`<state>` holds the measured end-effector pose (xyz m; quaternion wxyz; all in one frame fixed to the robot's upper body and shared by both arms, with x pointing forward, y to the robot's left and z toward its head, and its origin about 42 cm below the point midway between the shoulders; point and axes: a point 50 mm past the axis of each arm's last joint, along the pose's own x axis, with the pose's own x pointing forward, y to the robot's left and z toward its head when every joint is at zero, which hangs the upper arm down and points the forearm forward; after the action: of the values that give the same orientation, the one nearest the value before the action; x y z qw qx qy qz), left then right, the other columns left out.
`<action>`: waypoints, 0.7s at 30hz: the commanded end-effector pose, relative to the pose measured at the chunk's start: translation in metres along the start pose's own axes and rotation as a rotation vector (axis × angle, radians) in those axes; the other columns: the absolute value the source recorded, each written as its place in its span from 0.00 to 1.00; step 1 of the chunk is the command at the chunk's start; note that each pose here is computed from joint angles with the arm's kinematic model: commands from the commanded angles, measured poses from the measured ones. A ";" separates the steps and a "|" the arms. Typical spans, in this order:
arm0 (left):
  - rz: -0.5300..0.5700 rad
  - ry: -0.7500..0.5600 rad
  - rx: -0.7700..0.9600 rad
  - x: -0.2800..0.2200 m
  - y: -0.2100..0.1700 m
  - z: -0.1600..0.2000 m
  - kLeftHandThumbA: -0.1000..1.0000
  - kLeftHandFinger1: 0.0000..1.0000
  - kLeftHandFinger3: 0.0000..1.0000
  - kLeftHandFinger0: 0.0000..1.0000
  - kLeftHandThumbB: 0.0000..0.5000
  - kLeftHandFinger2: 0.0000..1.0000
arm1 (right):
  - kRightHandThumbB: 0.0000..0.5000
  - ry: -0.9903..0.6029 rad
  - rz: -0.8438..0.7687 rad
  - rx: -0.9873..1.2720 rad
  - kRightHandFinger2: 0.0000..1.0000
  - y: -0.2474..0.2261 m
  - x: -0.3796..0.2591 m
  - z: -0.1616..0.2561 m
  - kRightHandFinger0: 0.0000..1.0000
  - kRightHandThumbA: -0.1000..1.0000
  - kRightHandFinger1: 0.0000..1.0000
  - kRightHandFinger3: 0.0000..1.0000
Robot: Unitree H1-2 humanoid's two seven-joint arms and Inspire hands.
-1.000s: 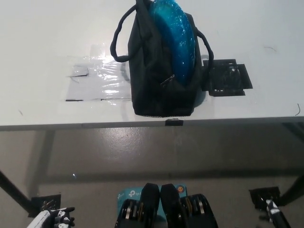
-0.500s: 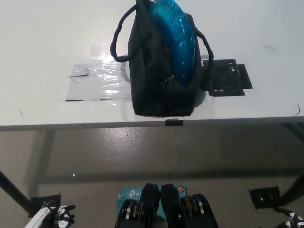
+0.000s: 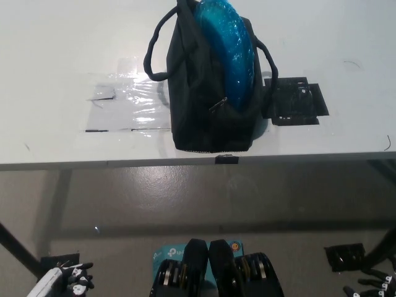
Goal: The robot uses its right hand to pick up a stack of plates kept in the middle of the desk and put it inside a bag kept next to it
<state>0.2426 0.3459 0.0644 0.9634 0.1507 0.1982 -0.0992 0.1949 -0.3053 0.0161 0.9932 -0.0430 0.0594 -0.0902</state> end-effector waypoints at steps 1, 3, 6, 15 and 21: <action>0.010 -0.028 0.018 -0.002 0.009 0.009 0.00 0.84 0.95 0.84 0.27 0.91 | 0.58 -0.057 -0.012 0.004 0.68 -0.006 0.006 0.011 0.41 0.96 0.58 1.00; 0.012 -0.036 0.017 -0.001 0.011 0.012 0.00 0.84 0.94 0.84 0.25 0.90 | 0.54 -0.058 -0.004 0.006 0.71 -0.004 0.009 0.014 0.41 0.96 0.60 1.00; 0.012 -0.046 0.014 0.000 0.011 0.014 0.00 0.82 0.92 0.83 0.31 0.88 | 0.55 -0.061 0.004 0.002 0.73 -0.004 0.010 0.015 0.43 0.97 0.62 1.00; 0.012 -0.046 0.015 0.003 0.012 0.013 0.00 0.81 0.93 0.81 0.35 0.88 | 0.55 -0.052 0.031 -0.030 0.80 -0.003 0.012 0.013 0.49 1.00 0.70 1.00; 0.010 -0.031 0.008 -0.002 0.007 0.007 0.00 0.84 0.95 0.84 0.25 0.91 | 0.55 -0.034 0.032 -0.032 0.85 -0.006 0.004 0.010 0.50 1.00 0.75 1.00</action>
<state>0.2445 0.3453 0.0655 0.9642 0.1492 0.1958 -0.0986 0.1991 -0.3051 0.0186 0.9945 -0.0611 0.0583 -0.0627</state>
